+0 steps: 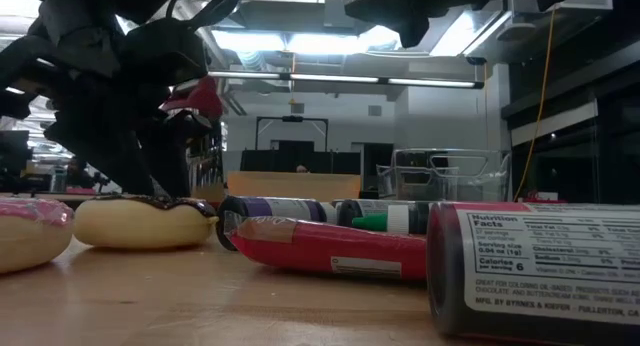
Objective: Pick & Place Food Item
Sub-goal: Put the black doughnut into the green bin
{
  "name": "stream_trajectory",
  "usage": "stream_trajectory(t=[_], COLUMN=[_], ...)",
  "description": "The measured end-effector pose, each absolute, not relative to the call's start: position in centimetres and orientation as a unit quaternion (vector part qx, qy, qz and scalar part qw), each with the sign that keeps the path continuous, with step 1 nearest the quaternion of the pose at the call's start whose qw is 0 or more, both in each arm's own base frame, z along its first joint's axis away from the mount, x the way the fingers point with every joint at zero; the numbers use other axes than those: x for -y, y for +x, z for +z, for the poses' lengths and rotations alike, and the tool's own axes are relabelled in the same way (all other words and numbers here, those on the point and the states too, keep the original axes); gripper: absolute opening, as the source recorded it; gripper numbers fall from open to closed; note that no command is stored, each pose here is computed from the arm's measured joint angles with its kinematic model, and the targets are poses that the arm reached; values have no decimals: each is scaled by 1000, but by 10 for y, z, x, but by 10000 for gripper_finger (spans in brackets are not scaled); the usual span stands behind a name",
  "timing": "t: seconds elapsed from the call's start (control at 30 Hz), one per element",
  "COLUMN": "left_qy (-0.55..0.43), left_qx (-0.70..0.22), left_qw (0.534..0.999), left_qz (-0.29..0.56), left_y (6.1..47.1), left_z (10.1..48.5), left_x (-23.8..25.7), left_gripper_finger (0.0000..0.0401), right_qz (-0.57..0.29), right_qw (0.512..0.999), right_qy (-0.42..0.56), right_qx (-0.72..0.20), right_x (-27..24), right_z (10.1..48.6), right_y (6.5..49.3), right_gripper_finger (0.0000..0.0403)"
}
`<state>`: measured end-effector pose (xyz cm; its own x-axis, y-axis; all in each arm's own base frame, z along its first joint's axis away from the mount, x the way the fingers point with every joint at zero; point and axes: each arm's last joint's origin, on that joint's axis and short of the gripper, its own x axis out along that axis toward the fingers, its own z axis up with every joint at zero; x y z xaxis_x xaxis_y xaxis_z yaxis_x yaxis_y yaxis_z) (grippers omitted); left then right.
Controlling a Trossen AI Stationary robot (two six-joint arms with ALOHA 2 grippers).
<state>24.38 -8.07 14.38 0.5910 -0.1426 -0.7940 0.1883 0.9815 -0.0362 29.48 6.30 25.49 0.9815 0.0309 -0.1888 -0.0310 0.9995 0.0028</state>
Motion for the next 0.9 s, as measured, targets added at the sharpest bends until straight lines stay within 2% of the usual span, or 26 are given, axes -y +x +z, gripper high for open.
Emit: stream_trajectory(t=[0.27, 0.5, 0.9], left_qy=[-34, -69, -81], left_qx=[-440, -439, -457], left_qw=[891, 892, 883], left_qz=[-109, -83, -73], left_y=[245, 247, 251], left_z=[146, 146, 135], left_x=[84, 81, 76], left_gripper_finger=[192, 192, 192], right_qz=[17, 17, 27], right_qw=[995, 995, 995], right_qy=[2, 2, 14], right_qx=[-95, -95, -96], right_x=[-63, -63, -64], right_z=[255, 255, 255], right_y=[295, 295, 295], right_gripper_finger=[251, 251, 251])
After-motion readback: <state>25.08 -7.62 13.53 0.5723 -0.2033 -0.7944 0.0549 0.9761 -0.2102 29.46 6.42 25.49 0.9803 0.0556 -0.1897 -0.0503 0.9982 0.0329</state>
